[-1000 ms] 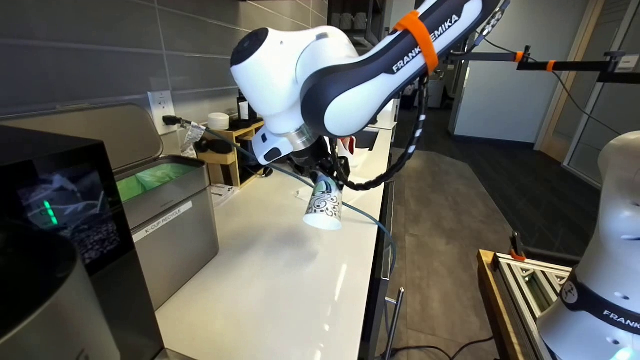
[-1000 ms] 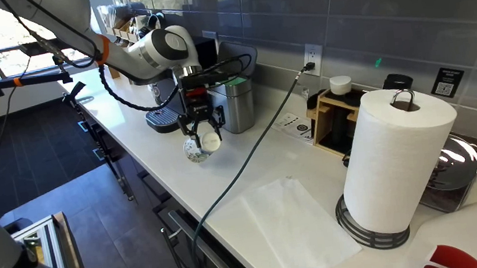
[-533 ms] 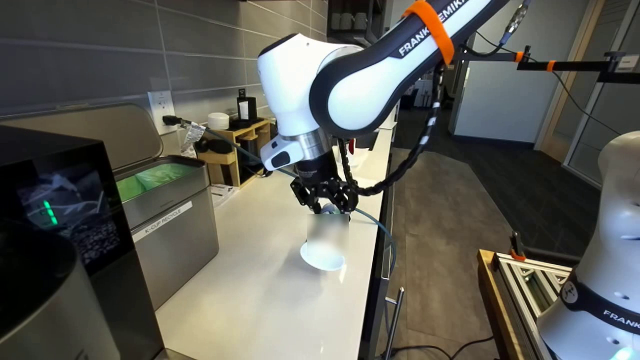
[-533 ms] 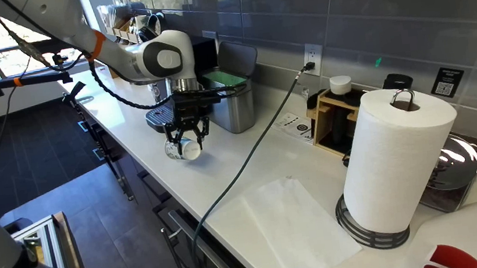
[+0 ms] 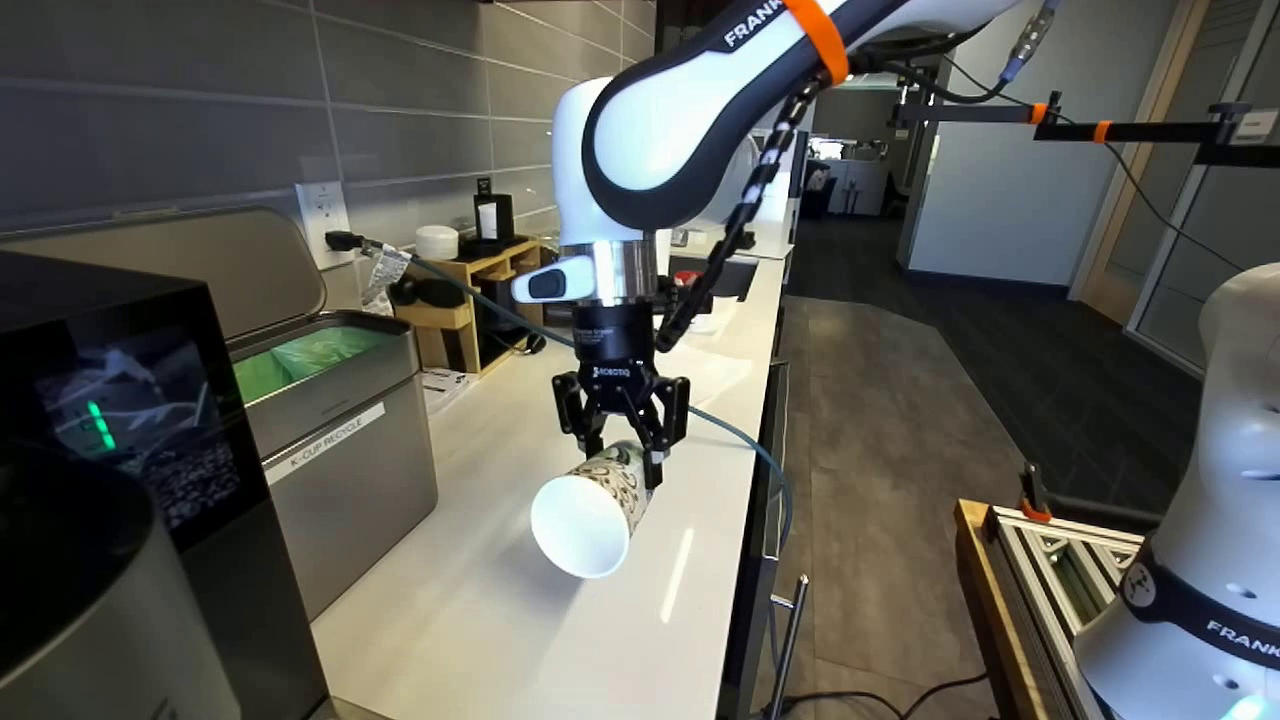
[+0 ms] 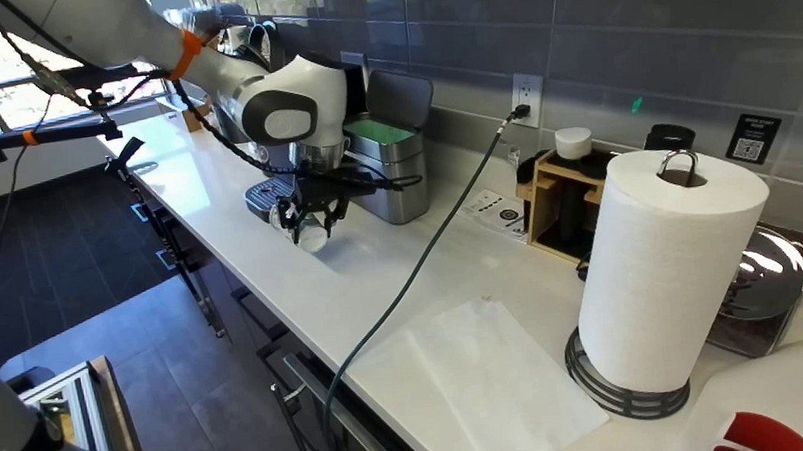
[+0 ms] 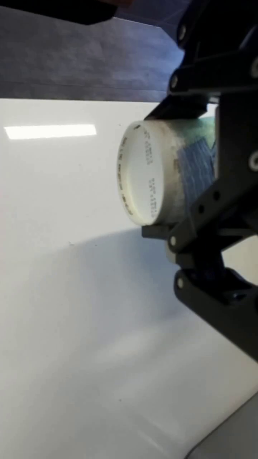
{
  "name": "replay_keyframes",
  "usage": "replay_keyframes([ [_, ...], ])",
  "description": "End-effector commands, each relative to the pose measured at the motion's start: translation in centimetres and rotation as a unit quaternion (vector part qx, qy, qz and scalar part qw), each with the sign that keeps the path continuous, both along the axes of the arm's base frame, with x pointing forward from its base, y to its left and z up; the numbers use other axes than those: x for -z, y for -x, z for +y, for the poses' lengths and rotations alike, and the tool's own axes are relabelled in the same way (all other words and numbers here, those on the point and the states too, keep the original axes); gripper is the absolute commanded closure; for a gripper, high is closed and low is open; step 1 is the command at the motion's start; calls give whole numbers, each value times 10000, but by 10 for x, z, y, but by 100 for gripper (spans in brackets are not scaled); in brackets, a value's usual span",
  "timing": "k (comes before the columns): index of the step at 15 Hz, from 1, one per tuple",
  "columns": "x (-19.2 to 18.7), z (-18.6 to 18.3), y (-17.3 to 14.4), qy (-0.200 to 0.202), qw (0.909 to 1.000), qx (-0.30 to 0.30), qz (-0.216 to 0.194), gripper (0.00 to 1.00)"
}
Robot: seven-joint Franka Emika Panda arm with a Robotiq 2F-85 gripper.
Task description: Place the coffee cup upright.
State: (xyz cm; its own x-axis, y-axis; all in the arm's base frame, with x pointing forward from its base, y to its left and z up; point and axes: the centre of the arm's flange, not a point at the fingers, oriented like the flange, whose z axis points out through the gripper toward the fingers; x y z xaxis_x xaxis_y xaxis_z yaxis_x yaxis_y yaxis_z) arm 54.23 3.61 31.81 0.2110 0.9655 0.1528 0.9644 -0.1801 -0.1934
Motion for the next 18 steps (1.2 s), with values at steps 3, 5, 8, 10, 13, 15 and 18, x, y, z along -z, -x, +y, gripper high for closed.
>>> replay_keyframes([
  [3, 3, -3, -26, -1227, 9879, 679, -663, 61],
  [5, -1, -1, -35, -1325, 9784, 1073, -1165, 61],
  [8, -4, -6, -46, -918, 9659, 1337, -2018, 61],
  [10, -2, -14, -50, -528, 9622, 1369, -2293, 61],
  [13, 10, -26, -48, 110, 9645, 1127, -2385, 61],
  [15, 19, -32, -43, 529, 9670, 914, -2317, 61],
  [18, 31, -41, -39, 994, 9688, 716, -2154, 33],
])
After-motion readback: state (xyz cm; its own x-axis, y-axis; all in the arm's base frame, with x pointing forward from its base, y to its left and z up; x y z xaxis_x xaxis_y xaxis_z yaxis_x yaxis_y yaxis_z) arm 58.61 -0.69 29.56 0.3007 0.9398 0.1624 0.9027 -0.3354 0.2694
